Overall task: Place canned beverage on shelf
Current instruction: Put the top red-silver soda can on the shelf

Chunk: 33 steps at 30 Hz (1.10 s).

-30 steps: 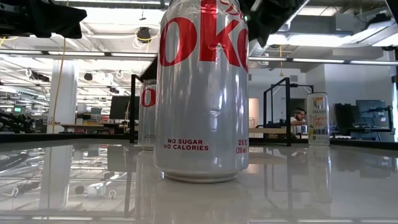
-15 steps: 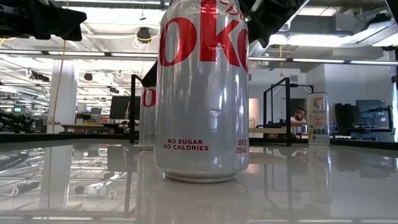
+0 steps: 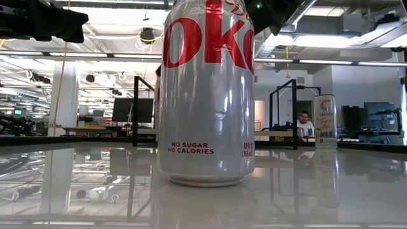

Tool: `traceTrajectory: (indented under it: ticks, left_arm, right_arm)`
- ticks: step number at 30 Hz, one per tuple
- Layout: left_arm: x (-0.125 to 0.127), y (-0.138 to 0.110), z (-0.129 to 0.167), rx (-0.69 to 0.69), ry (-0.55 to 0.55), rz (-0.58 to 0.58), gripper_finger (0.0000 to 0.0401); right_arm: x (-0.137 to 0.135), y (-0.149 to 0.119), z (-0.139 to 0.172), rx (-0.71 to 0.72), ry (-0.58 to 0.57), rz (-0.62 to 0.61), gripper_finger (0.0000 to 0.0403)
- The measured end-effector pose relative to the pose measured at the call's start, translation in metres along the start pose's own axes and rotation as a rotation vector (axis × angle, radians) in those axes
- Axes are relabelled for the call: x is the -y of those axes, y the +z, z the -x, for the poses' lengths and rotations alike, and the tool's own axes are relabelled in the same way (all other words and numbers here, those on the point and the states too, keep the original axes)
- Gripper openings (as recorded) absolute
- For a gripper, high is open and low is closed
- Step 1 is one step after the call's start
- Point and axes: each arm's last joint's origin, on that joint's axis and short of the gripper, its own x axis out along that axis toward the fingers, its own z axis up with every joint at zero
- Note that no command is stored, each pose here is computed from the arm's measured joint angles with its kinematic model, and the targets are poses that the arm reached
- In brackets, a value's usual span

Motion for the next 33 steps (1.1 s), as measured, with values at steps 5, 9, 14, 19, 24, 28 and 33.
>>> traceTrajectory:
  ticks: [5,9,14,19,24,28,33]
  left_arm:
    - [0.001,-0.001,0.000,-0.010,-0.008,-0.002,0.0000]
    - [0.000,-0.001,0.000,-0.010,-0.008,-0.002,0.0000]
    - [0.001,-0.001,0.000,-0.011,-0.008,-0.003,0.0000]
    - [0.001,-0.001,0.000,-0.012,-0.009,-0.005,0.0000]
    - [0.001,-0.001,0.000,-0.012,-0.008,-0.013,0.0000]
    - [0.000,-0.001,0.000,-0.011,-0.007,-0.037,0.0000]
    - [0.000,-0.001,0.000,-0.010,-0.006,-0.059,0.0000]
  right_arm:
    - [0.027,0.017,0.019,-0.011,-0.049,0.036,0.0286]
    - [0.059,0.032,0.032,0.026,-0.063,0.040,0.0286]
    - [0.103,0.034,0.031,0.024,-0.077,0.029,0.0286]
    - [0.148,0.029,0.024,0.045,-0.055,-0.003,0.0286]
    - [0.189,0.022,0.026,0.044,-0.079,-0.040,0.0286]
    - [0.214,0.019,0.031,0.060,-0.092,-0.066,0.0286]
    - [0.231,0.016,0.032,0.080,-0.056,-0.087,0.0286]
